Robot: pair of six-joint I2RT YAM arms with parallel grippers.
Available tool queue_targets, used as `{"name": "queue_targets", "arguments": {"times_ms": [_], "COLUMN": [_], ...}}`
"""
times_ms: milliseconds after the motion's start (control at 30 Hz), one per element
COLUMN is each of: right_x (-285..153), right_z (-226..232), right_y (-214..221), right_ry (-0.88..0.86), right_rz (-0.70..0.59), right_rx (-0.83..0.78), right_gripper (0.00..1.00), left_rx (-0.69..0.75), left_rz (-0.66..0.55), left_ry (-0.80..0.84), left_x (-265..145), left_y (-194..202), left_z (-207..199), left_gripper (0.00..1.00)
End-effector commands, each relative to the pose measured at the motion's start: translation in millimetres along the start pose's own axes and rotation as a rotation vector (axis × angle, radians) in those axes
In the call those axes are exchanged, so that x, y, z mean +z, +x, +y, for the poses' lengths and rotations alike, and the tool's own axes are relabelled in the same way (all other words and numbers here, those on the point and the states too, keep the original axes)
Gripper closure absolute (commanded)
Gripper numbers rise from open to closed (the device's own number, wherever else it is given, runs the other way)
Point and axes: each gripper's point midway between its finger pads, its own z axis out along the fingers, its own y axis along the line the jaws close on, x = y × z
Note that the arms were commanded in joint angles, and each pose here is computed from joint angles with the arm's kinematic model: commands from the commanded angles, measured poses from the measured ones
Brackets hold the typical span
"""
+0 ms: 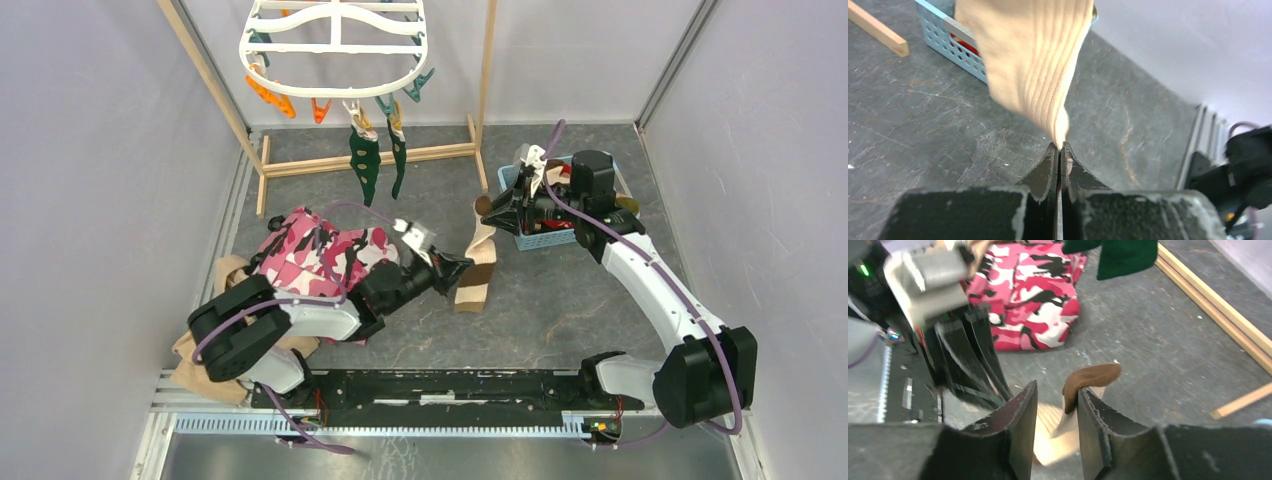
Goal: Clip the socks to the hanger
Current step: Pick up the sock from the bin.
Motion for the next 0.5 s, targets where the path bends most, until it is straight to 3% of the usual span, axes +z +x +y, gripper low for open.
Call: {"name": "queue_targets", "arguments": {"times_ms": [0,100,233,367,467], "right_x": [-2,-8,-11,-10,-11], "right_z": [-20,-20,-14,10,30], "right_y": [-5,-7,-5,17,46], "right_ry": [0.087,0.097,0.058,-0.109,-0.243], "right_rz": [0.036,0.055,0.075,0.071,0.074], "right_rx": [-0.098,-0.181,-0.291,-0.482,-0.661], "right_gripper": [0.56,0.46,0.41,0.38,0.37], "left_rx": [-0.407,-0.617,-0.808,-1.006,-1.063], "left_rz": [-0.062,-0.074,-0.139,-0.178,-0.197], "left_ry": [0.085,0.08,0.062,0.054,0.064], "left_x": [-21,-35,-51,-59,-62], "left_y": [-40,-49,-61,-72,-79], "left_z": [-2,14,35,49,55], "left_gripper": [0.98,0.98,0.98,0.98,0.98]}}
